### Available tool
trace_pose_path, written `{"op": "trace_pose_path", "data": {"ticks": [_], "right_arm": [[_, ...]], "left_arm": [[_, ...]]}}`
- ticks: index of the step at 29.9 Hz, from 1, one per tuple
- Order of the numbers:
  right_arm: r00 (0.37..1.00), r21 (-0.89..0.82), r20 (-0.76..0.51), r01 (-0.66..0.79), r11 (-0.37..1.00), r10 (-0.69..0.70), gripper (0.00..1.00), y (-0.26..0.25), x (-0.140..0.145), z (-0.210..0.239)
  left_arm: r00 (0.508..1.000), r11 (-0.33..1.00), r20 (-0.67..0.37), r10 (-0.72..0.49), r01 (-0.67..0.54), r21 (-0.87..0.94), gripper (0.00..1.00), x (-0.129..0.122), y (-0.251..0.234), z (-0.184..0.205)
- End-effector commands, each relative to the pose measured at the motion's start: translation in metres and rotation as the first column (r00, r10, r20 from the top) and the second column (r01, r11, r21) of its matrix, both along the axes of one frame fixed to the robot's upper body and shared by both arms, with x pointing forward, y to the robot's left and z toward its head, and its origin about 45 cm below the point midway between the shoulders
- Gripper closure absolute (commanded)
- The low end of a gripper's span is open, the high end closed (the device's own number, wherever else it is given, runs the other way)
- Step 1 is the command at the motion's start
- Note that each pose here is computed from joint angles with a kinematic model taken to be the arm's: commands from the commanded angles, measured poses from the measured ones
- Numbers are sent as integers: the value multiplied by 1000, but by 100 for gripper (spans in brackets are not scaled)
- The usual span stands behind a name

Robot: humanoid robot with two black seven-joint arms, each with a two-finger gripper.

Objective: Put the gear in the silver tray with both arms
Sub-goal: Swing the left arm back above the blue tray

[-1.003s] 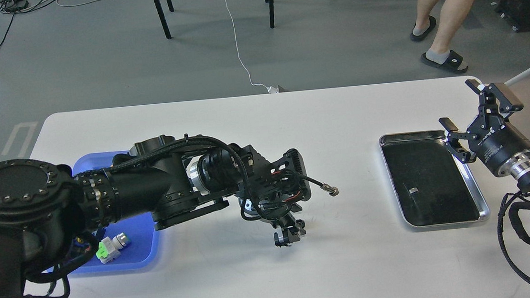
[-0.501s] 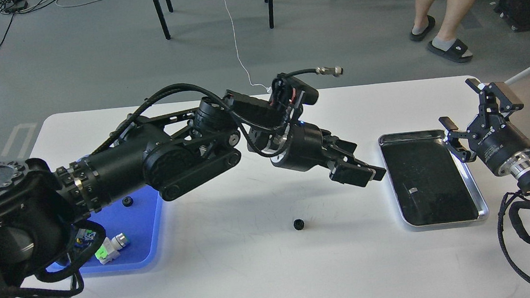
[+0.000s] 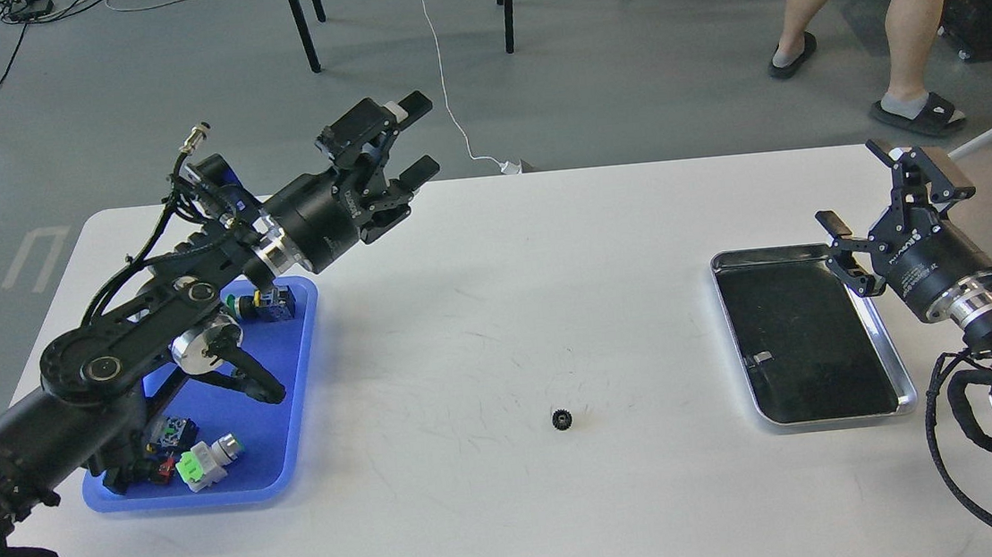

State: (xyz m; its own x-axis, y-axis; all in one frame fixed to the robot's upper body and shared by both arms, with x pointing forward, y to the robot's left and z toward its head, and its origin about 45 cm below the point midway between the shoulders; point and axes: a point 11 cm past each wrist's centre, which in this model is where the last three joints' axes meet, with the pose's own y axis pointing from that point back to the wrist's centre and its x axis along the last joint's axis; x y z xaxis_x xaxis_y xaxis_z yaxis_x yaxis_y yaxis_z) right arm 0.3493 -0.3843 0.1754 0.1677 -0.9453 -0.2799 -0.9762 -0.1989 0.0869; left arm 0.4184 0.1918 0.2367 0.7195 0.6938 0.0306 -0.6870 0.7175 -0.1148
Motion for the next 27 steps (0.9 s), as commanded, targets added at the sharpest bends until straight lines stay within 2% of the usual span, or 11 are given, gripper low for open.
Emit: {"op": "trace_pose_path", "data": {"ticks": [1, 8, 15, 18, 24, 27], "right_arm": [[1000, -2, 0, 2, 1000, -2, 1, -1, 0, 0], [1000, 1, 9, 5, 1000, -5, 1, -1, 1, 3], [998, 18, 50, 40, 999, -40, 1, -9, 8, 17], [998, 22, 54, 42, 999, -43, 1, -10, 9, 18], [1000, -5, 30, -5, 1000, 5, 1, -2, 5, 10], [995, -49, 74, -61, 997, 64, 1, 11, 21, 29]], "left_arm": [[996, 993, -34, 82, -84, -80, 2, -8, 23, -11], [983, 965, -61, 174, -182, -189, 2, -11, 54, -10], [947, 847, -198, 255, -317, -427, 2, -28, 105, -24], [928, 834, -244, 282, -362, -416, 2, -36, 117, -37], [928, 841, -241, 284, -362, -402, 2, -44, 125, -37], [929, 843, -238, 282, -358, -402, 2, -47, 126, -36]]}}
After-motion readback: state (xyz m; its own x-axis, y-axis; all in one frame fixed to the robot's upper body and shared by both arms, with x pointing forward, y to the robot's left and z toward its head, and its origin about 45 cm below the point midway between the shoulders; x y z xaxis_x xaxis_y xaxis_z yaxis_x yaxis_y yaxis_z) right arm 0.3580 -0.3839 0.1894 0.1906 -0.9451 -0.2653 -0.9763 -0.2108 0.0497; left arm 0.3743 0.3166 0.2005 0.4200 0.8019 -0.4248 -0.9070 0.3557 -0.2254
